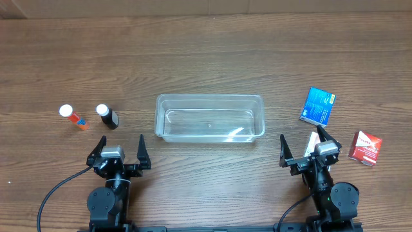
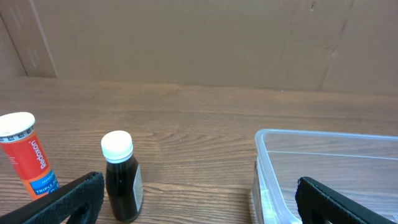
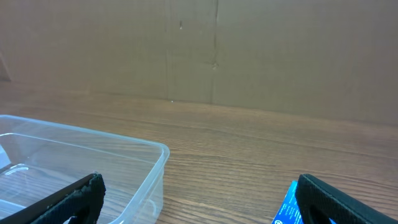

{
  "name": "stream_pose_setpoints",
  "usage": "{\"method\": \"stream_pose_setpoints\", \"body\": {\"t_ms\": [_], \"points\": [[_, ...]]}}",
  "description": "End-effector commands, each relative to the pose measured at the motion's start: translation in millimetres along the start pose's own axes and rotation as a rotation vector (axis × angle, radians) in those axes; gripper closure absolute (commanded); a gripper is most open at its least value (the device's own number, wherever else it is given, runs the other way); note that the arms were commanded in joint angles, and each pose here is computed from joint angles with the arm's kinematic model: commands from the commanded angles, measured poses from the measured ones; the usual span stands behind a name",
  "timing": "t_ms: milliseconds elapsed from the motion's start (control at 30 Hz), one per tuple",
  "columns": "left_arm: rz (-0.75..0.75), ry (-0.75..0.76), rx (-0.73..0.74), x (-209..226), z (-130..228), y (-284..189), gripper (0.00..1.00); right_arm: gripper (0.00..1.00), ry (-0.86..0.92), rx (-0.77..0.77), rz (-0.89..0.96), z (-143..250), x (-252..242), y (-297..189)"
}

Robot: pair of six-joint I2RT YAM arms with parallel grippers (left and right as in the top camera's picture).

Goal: Pack container

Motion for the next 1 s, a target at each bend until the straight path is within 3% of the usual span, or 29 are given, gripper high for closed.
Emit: {"method": "stream_pose_setpoints", "body": {"t_ms": [0,367,567,800,967], "points": [[0.007,0.010,-0.007,-0.1,-0.4,-0.3,0.00,0.00,0.007,-0.005,0.011,1.5,-0.7,-0.2],[0.005,-0.117,-0.006,-2.4,-7.6,-3.0,0.00,0.00,0.136,0.005,0.059,-4.6,-7.2,-0.8],[-0.035,-0.140,0.034,-12.4,-43.5,-12.9,0.00,0.00,0.162,0.120,0.040,-36.0,-19.0,13.5],[-0.171,-0.128,0.199,-26.7,-102.3,14.8,0.00,0.00,0.192,0.417,-0.039,-89.0,-42.3,78.7],[-0.267,-0.115,0.482,-45.0,-149.6,48.7,0.00,0.00,0.214,0.634,-0.096,-109.8,-53.6,122.4]]}}
Point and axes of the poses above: each gripper's point midway between its finger pads, its own y axis out along the fingers, its own x axis along the line the jaws close on, z = x × y, the point moved 8 cm from there along -y, back along the fingers, and after that the axes turned 15 degrees about -y, right-handed, at the moved point
